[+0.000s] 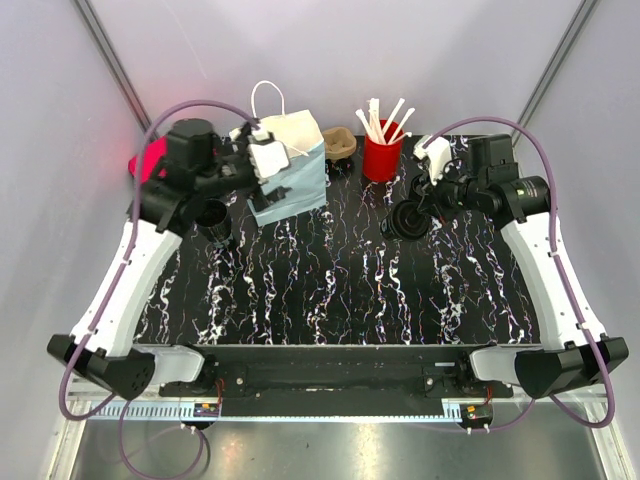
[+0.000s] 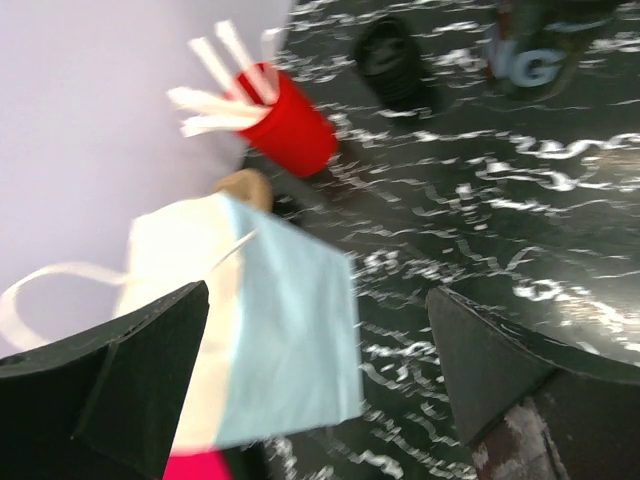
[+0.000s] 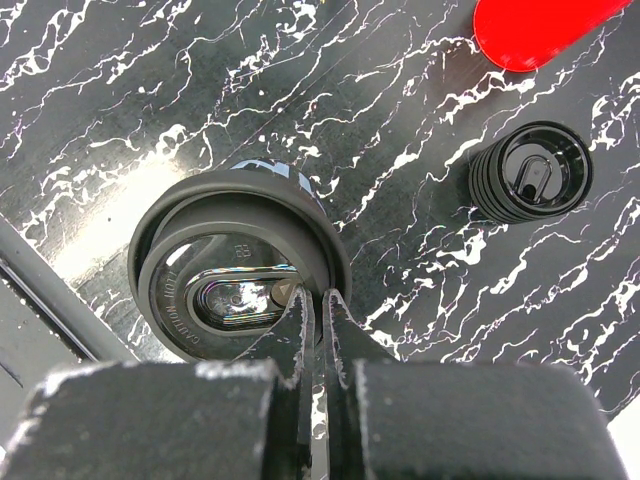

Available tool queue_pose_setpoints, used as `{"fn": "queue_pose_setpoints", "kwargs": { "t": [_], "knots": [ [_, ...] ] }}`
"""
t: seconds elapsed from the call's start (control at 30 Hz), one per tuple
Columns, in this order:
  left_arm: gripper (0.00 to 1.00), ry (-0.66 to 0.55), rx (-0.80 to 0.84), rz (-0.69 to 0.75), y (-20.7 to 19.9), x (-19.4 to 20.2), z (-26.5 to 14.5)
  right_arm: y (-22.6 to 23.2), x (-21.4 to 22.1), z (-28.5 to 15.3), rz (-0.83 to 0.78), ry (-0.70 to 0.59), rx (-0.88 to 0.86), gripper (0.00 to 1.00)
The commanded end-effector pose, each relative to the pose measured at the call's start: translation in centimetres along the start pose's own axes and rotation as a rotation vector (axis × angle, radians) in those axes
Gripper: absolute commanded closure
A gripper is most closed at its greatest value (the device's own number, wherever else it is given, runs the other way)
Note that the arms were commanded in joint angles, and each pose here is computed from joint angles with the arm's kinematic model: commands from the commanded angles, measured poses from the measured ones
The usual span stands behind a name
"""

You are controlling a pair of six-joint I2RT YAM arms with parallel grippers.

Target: Pack the takeout coffee

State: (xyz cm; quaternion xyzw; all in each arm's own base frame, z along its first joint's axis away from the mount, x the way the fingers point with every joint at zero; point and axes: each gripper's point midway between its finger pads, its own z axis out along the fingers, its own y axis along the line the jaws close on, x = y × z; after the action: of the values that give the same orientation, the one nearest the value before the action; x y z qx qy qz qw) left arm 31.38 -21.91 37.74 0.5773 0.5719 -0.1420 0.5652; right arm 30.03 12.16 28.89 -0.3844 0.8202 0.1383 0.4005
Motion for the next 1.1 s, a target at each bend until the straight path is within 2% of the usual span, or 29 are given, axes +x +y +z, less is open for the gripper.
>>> {"fn": "queue_pose_setpoints", "kwargs": {
  "t": [0.0,0.23,0.53,0.63,0.67,0.77,0.93,1.07],
  "knots": [
    [0.01,0.055,-0.205,0.027,4.9,1.7,-2.0,-0.2,-2.5,-1.9,-0.024,-0.091,0.035,1.0],
    [0.01,0.133,-0.237,0.037,8.4,6.8,1.6,-0.7,-4.0,-3.2,-0.017,-0.13,0.078,1.0],
    [0.01,0.124,-0.154,0.036,10.0,8.8,4.9,-0.9,-6.1,-5.6,-0.022,-0.196,0.128,1.0],
    [0.08,0.132,-0.125,0.032,9.7,9.6,5.7,-0.8,-6.8,-6.2,-0.026,-0.219,0.132,1.0],
    [0.16,0.129,-0.118,0.03,9.7,9.7,5.8,-0.8,-7.0,-6.4,-0.028,-0.226,0.13,1.0],
    [0.29,0.115,-0.076,0.02,8.9,9.7,6.2,-0.8,-7.3,-6.4,-0.029,-0.23,0.129,1.0],
    [0.37,0.076,0.024,0.014,6.7,9.0,6.1,-1.4,-7.9,-6.6,-0.019,-0.237,0.15,1.0],
    [0.4,0.094,0.059,0.007,5.9,9.5,6.4,-1.4,-8.8,-7.2,-0.019,-0.26,0.151,1.0]
  ]
}}
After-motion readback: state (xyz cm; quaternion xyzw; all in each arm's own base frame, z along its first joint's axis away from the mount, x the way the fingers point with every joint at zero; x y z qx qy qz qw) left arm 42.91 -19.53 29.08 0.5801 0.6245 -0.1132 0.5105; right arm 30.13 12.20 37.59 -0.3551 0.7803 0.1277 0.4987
